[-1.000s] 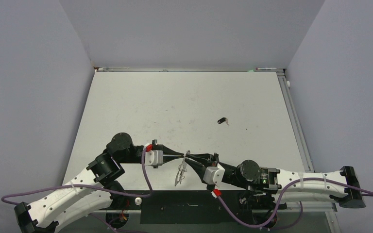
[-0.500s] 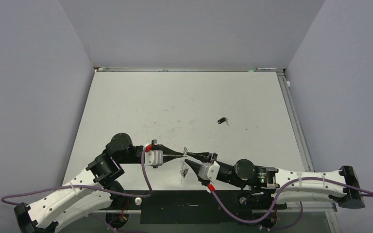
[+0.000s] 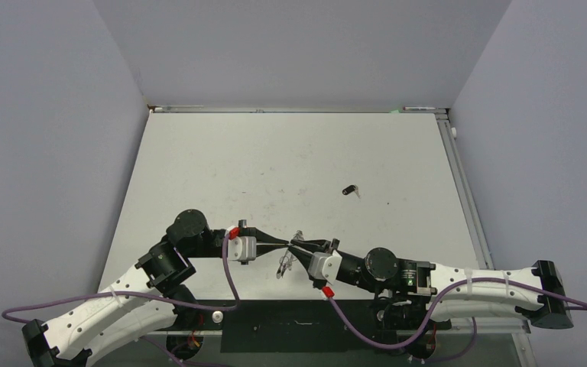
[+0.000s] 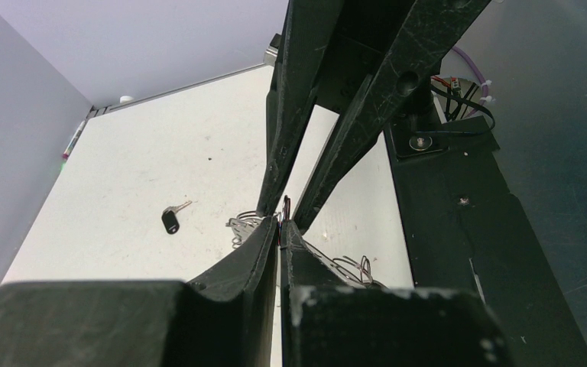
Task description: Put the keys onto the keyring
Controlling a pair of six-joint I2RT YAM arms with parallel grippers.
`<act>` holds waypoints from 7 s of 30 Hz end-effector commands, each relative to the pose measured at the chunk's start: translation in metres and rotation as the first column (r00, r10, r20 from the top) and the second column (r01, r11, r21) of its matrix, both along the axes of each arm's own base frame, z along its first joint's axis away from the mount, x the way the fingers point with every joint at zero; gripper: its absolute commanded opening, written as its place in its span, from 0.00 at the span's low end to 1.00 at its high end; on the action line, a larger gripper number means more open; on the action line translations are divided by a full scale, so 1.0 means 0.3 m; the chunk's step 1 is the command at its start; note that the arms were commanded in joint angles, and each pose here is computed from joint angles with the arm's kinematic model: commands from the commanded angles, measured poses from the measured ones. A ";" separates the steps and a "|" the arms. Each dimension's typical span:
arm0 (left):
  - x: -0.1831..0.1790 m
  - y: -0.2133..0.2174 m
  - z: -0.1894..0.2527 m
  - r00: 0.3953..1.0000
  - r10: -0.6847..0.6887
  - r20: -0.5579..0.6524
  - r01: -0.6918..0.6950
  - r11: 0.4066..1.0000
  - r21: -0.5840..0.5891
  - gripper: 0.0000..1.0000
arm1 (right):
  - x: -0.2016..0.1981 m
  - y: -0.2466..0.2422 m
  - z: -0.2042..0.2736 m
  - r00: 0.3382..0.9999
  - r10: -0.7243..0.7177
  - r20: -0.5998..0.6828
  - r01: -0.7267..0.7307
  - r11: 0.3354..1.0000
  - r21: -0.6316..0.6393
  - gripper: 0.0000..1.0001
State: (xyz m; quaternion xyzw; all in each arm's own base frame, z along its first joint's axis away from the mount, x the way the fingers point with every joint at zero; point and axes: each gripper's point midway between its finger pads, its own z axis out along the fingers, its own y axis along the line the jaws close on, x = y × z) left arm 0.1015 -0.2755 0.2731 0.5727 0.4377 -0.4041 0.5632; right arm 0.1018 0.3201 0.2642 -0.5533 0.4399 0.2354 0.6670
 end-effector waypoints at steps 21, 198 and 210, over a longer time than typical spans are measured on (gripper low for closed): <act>0.035 0.037 0.087 0.995 0.099 0.013 -0.097 0.992 -0.078 0.76 | 0.071 -0.055 0.079 0.986 -0.108 0.125 0.106 0.994 0.026 0.05; 0.524 -0.277 -0.453 0.725 0.683 -0.094 -0.494 0.609 0.620 0.00 | 0.518 -0.801 0.309 0.392 -0.811 -0.435 0.920 0.351 0.175 0.05; 0.310 -0.200 -0.184 0.868 0.491 -0.074 -0.465 0.855 0.230 0.00 | 0.512 -0.755 0.294 0.457 -0.767 -0.450 0.888 0.418 0.190 0.05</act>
